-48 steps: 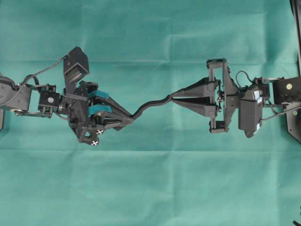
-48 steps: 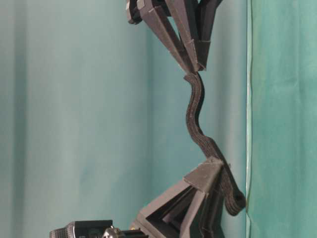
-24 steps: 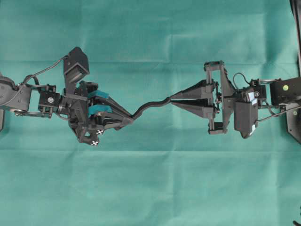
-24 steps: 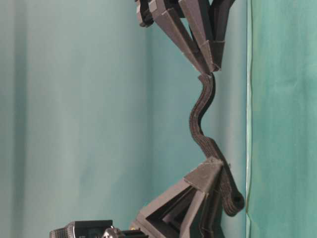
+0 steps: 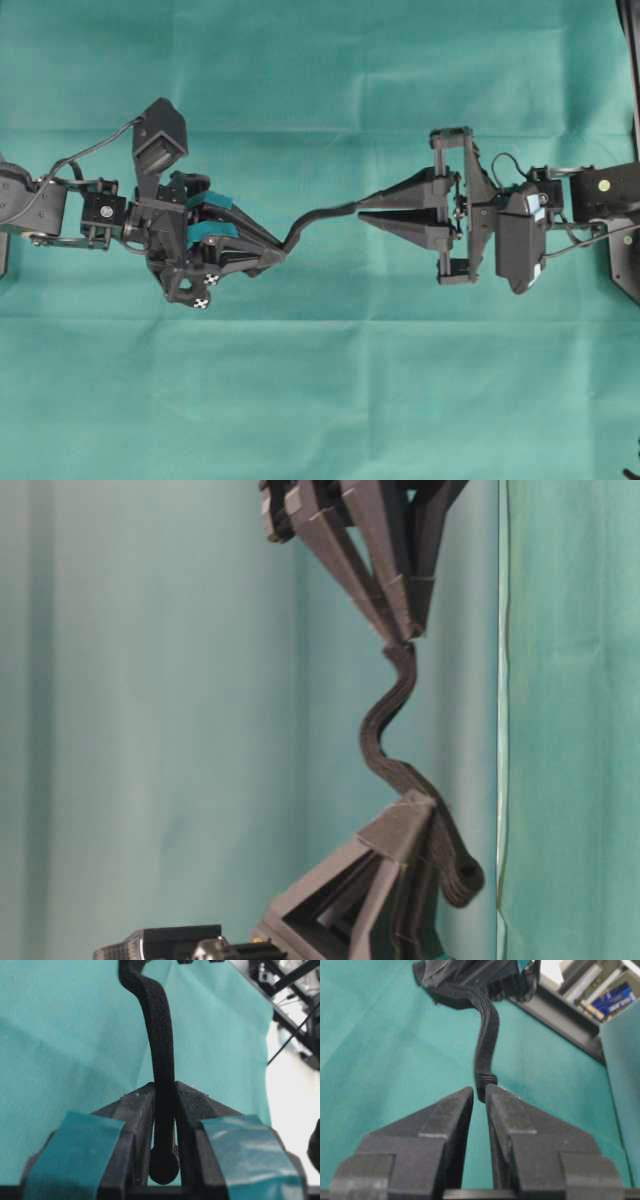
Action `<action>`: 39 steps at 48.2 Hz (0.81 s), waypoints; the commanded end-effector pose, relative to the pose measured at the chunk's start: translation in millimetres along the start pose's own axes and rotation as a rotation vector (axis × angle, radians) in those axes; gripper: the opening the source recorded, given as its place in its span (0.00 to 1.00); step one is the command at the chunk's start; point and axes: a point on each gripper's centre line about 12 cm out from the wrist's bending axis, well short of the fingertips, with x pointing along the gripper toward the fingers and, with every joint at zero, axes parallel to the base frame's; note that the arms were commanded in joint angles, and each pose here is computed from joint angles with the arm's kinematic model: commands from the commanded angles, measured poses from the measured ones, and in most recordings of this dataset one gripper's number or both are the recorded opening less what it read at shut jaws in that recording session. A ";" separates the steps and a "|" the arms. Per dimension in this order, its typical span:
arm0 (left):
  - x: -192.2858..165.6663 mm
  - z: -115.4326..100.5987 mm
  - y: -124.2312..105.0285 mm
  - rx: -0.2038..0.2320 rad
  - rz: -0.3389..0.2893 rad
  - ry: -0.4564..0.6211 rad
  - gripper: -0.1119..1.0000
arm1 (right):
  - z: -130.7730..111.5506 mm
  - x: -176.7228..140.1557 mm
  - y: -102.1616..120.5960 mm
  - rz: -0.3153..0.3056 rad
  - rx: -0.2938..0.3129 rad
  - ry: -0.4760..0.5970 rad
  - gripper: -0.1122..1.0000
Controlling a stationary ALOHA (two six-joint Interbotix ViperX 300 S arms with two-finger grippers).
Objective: Peel off the Velcro with your right arm.
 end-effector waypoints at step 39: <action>-2.4 13.9 -11.9 -0.001 -0.053 -0.065 0.19 | 17.4 4.4 -4.8 -0.024 -0.002 -0.083 0.05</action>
